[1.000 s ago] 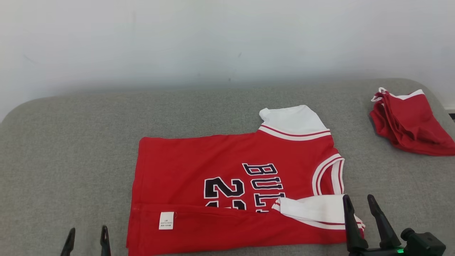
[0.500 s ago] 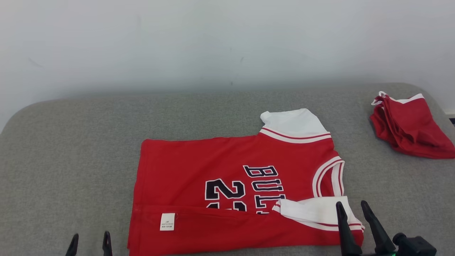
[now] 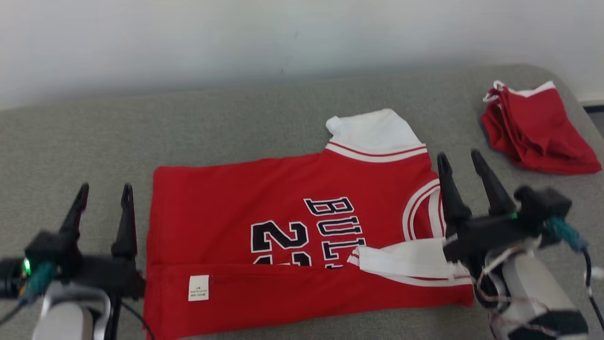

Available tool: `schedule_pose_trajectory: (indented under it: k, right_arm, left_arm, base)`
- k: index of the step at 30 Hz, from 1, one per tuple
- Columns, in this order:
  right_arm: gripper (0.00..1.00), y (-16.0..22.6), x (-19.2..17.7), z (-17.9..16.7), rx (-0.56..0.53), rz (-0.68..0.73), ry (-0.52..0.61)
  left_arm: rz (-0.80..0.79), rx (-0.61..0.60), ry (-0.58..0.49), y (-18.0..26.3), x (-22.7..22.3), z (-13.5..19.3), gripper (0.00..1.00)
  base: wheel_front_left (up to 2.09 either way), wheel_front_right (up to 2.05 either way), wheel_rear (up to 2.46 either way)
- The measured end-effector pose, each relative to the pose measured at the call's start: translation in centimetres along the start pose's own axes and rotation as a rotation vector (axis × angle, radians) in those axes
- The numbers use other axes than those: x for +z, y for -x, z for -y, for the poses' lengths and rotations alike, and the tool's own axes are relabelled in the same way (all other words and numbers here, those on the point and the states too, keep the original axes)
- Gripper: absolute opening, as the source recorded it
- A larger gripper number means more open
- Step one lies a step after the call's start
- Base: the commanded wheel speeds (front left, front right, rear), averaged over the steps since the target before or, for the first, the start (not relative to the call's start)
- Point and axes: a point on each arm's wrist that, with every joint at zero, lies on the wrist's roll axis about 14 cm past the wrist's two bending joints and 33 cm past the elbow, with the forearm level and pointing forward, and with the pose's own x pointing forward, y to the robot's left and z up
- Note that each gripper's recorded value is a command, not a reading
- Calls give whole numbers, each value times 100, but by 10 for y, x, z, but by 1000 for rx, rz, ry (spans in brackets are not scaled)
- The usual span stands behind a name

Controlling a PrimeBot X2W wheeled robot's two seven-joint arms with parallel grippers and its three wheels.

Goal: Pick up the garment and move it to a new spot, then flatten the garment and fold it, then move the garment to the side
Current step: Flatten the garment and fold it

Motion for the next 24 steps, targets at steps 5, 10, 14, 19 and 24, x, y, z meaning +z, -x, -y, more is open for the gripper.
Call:
schedule_pose_trajectory:
  k: [5,10,14,19,24]
  right_arm:
    - [100,-46,8,6,12,-8,20]
    - [100,-82,7,16,6,-24,33]
    - [100,-95,-8,25,-7,-66,50]
    - [100,-102,-25,35,-21,-110,58]
    - [100,-100,-41,44,-39,-156,58]
  left_arm:
    - [-89,-37,29,-51,-14,2,100]
    - [-232,-82,53,-86,-48,8,100]
    - [-372,-86,59,-97,-87,4,100]
    - [-489,-77,75,-104,-125,2,100]
    - [-547,-90,98,-107,-147,11,100]
  base:
    - [0,0,0]
    - [0,0,0]
    - [0,0,0]
    - [0,0,0]
    - [0,0,0]
